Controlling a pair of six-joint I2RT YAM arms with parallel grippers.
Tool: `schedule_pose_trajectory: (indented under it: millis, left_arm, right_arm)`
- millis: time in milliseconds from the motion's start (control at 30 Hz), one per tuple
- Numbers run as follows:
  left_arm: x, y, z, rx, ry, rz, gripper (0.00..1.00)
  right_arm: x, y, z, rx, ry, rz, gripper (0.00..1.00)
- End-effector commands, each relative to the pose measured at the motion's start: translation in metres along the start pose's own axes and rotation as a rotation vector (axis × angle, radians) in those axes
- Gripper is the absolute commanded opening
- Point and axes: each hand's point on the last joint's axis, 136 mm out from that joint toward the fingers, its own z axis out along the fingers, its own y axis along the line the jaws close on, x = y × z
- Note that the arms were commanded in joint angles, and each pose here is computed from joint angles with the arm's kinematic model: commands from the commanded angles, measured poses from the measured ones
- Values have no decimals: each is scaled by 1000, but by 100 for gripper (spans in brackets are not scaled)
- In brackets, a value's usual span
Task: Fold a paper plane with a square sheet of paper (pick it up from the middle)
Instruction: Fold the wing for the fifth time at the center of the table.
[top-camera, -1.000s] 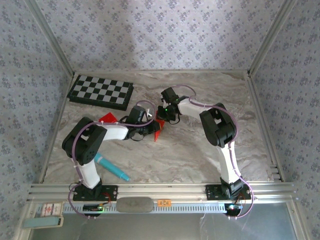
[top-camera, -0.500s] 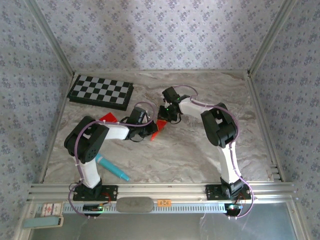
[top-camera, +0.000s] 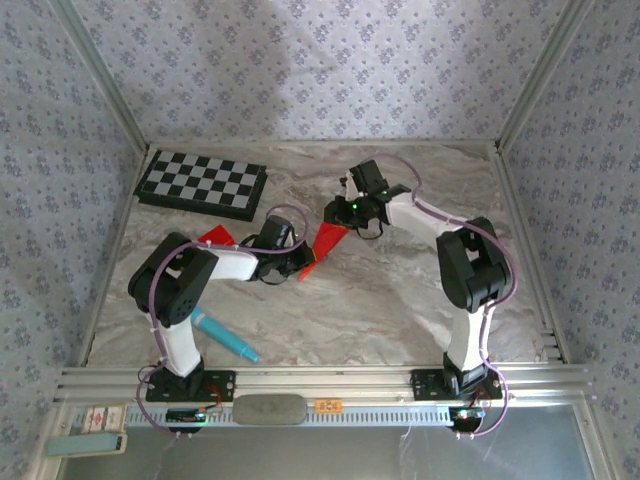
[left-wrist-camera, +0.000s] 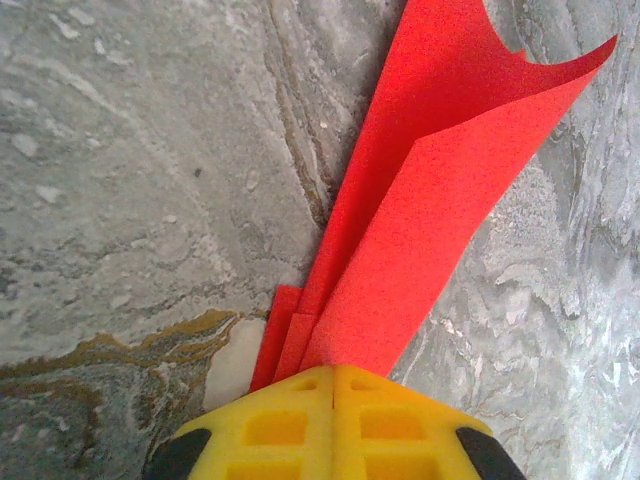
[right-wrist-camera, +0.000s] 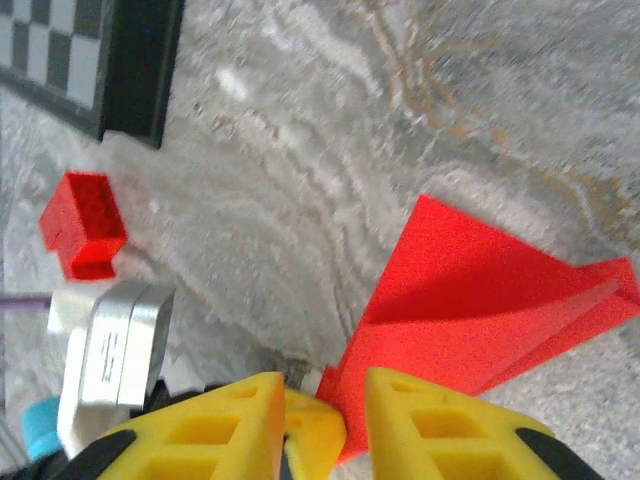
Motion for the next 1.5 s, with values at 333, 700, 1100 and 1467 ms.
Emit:
schedule_pose_trajectory:
  millis: [333, 700, 1100, 1467]
  left_arm:
    - [26, 51, 10, -166, 69, -59, 0]
    - [34, 64, 8, -226, 102, -65, 0]
    - [54, 97, 0, -353, 161, -68, 0]
    - [52, 90, 4, -325, 169, -56, 0]
  right_arm:
    - [51, -10, 45, -52, 147, -42, 13]
    - [57, -30, 63, 1, 184, -42, 13]
    - [23, -99, 55, 74, 104, 71, 13]
    - [-45, -152, 13, 223, -46, 172, 13]
